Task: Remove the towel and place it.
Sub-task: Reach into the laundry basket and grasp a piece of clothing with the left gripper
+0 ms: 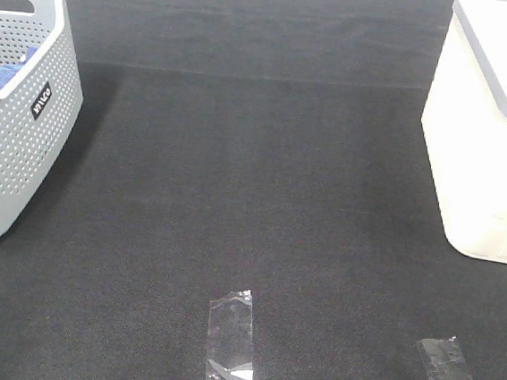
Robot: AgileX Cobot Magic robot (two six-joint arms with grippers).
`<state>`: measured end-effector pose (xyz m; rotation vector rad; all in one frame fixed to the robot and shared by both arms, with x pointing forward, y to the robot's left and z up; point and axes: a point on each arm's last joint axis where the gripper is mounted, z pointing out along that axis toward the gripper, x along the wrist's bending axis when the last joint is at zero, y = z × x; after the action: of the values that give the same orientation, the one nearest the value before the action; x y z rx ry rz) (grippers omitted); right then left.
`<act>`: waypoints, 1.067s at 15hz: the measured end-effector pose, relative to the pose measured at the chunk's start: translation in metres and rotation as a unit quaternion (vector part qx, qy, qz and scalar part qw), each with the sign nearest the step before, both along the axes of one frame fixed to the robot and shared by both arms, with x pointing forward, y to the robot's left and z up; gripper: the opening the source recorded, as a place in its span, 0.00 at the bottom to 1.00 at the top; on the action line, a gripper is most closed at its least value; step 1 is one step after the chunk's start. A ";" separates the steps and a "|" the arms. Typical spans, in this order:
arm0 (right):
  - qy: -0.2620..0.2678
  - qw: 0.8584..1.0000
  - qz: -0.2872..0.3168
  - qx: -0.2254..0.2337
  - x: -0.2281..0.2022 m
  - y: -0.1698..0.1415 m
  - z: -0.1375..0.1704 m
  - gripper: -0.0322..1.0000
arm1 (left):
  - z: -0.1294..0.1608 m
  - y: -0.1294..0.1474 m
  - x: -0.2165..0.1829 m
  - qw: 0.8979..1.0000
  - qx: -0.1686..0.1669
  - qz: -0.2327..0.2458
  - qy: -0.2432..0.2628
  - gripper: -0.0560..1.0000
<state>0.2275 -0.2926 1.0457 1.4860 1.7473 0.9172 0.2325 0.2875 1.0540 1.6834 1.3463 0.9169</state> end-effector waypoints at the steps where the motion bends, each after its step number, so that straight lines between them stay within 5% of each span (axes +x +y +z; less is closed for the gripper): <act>1: 0.000 1.000 0.000 0.000 0.000 0.000 0.000 0.84 | 0.000 0.000 0.000 1.000 0.000 0.000 0.000 0.83; 16: 0.000 1.000 0.000 0.000 0.000 0.000 0.000 0.84 | 0.000 0.000 0.000 1.000 0.000 0.000 0.000 0.83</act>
<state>0.2275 -0.2926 1.0457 1.4860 1.7473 0.9172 0.2325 0.2875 1.0540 1.6834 1.3463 0.9169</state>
